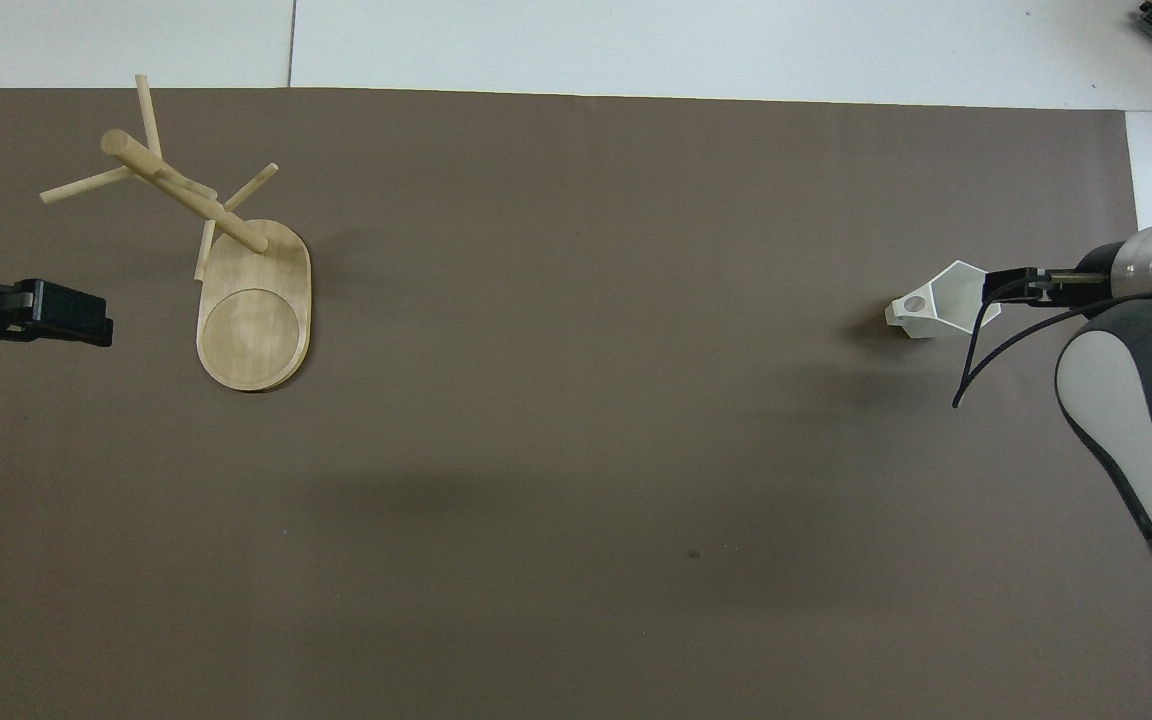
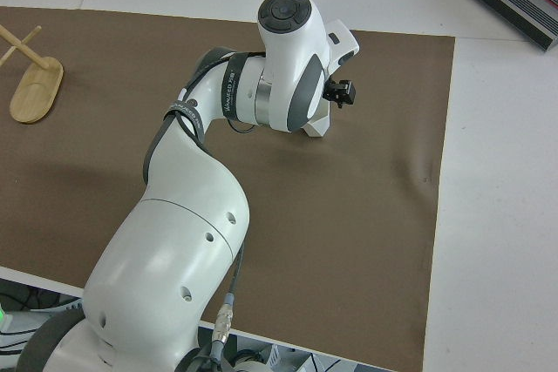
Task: Hang cup on rack
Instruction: 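Reach the right gripper to the white cup and grasp its handle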
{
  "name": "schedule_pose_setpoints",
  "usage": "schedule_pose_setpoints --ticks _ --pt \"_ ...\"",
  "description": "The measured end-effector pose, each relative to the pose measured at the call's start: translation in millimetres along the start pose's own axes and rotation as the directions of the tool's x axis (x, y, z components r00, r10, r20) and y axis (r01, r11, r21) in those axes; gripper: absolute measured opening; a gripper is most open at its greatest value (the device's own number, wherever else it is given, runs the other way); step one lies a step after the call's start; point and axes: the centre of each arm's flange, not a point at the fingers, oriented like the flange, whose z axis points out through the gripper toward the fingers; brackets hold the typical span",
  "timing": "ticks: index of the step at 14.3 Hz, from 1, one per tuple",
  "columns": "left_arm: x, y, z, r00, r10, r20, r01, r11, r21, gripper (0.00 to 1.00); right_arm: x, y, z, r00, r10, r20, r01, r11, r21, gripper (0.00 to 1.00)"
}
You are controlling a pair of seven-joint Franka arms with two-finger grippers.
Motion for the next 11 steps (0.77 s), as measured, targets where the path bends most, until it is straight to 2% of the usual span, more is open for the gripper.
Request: schedule_pose_setpoints --ticks 11 --pt "0 0 0 1.0 0.0 0.0 0.0 1.0 0.0 1.0 6 0 54 1.0 -0.001 -0.012 0.001 1.0 -0.004 1.0"
